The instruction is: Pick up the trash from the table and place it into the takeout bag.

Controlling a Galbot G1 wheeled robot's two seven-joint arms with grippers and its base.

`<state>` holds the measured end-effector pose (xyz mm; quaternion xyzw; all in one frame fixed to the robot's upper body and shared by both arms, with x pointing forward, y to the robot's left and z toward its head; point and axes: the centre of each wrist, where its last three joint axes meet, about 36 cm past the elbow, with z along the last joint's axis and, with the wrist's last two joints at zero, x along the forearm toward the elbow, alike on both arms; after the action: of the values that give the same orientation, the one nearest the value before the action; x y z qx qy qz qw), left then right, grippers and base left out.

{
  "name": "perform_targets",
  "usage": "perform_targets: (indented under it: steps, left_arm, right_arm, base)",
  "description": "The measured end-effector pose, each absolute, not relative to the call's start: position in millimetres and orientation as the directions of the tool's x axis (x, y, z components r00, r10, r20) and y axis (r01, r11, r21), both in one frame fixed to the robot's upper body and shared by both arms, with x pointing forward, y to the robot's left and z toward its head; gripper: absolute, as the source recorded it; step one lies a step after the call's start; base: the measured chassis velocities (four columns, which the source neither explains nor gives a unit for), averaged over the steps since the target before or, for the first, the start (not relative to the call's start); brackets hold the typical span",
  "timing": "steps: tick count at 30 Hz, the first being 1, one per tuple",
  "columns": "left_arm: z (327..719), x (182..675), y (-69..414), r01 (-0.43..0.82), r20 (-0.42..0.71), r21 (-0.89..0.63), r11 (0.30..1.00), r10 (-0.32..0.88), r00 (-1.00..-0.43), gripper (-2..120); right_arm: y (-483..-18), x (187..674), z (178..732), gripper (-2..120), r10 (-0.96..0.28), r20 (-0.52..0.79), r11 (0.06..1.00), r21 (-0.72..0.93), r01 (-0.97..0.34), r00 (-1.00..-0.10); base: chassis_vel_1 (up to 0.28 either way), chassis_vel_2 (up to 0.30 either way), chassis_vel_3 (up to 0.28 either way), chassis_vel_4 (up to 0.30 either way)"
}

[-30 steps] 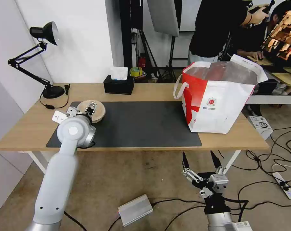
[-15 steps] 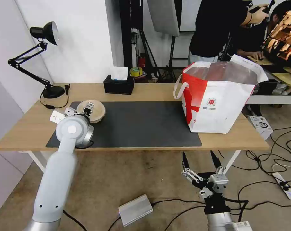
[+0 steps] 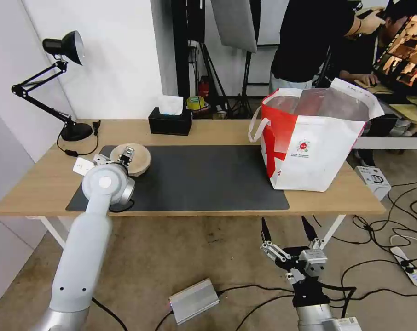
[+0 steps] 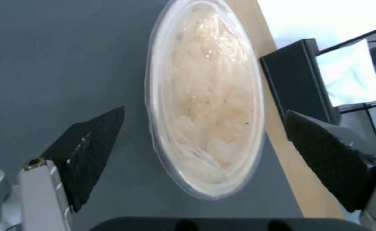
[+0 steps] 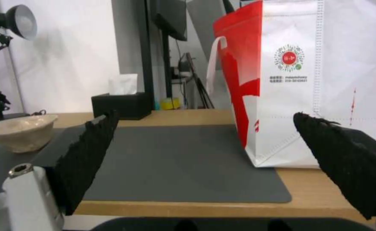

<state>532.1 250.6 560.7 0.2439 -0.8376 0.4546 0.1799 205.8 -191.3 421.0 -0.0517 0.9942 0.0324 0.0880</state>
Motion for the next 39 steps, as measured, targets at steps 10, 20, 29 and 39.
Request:
perform_targets:
  steps: [10, 20, 29, 39]
  left_arm:
    - [556, 541, 246, -0.606, 0.554, -0.647, 0.463, -0.261, -0.791, 100]
    - [554, 548, 242, -0.612, 0.562, -0.640, 0.465, -0.259, -0.785, 100]
    - [551, 561, 234, -0.619, 0.576, -0.631, 0.467, -0.253, -0.777, 100]
    - [546, 573, 221, -0.629, 0.588, -0.615, 0.476, -0.254, -0.768, 100]
  right_arm:
    - [-191, 206, 421, 100, -0.097, -0.178, 0.993, 0.055, -0.109, -0.979]
    - [-191, 206, 421, 100, -0.097, -0.178, 0.993, 0.055, -0.109, -0.979]
    - [-191, 206, 421, 100, -0.097, -0.178, 0.993, 0.055, -0.109, -0.979]
    - [-191, 206, 421, 100, -0.097, -0.178, 0.993, 0.055, -0.109, -0.979]
  base:
    - [0.000, 0.000, 0.000, 0.000]
    - [0.000, 0.000, 0.000, 0.000]
    - [0.000, 0.000, 0.000, 0.000]
    - [0.000, 0.000, 0.000, 0.000]
